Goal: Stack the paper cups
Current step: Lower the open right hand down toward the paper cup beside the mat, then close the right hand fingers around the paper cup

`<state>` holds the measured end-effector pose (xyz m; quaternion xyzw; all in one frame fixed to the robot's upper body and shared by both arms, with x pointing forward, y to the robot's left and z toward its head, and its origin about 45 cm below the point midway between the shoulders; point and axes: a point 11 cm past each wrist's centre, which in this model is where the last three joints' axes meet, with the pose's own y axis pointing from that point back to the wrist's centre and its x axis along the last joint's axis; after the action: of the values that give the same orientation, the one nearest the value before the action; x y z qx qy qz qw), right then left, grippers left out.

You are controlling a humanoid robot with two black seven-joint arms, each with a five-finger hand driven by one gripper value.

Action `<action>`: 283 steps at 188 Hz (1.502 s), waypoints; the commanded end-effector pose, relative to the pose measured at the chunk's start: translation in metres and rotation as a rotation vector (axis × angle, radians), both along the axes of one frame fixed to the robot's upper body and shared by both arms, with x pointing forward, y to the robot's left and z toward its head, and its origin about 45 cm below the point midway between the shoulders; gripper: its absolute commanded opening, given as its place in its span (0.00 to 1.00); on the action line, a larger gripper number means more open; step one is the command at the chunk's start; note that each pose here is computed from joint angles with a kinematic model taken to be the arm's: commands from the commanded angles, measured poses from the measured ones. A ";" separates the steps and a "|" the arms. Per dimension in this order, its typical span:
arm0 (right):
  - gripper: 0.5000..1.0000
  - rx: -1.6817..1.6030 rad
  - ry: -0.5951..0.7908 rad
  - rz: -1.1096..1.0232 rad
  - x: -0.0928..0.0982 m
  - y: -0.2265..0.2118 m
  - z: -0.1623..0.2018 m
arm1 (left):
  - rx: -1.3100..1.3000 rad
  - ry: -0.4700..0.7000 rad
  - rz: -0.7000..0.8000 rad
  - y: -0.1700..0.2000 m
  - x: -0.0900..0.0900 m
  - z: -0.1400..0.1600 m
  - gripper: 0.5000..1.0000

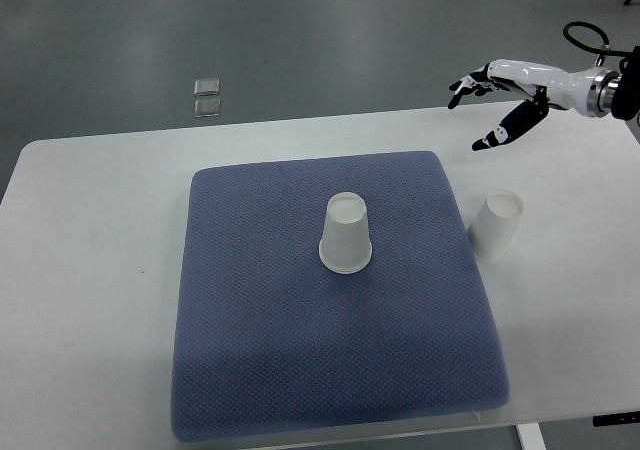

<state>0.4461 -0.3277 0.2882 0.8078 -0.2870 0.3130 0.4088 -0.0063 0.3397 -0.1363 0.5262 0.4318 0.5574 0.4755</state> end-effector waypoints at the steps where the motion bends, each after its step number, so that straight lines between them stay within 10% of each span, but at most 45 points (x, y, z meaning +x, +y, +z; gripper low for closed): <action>1: 0.83 -0.138 -0.006 0.073 -0.008 -0.006 0.001 | 0.000 0.000 0.000 0.000 0.000 0.000 1.00; 62: 0.83 -0.321 0.044 0.289 -0.039 0.007 -0.008 | 0.000 0.000 0.000 0.000 0.000 0.000 1.00; 283: 0.79 -0.339 -0.011 0.208 -0.045 -0.009 -0.102 | 0.000 0.000 0.000 0.000 0.000 0.000 1.00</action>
<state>0.4018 -0.3334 0.1911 0.7526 -0.1446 0.4040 0.4996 -0.0063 0.3397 -0.1363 0.5262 0.4317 0.5574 0.4755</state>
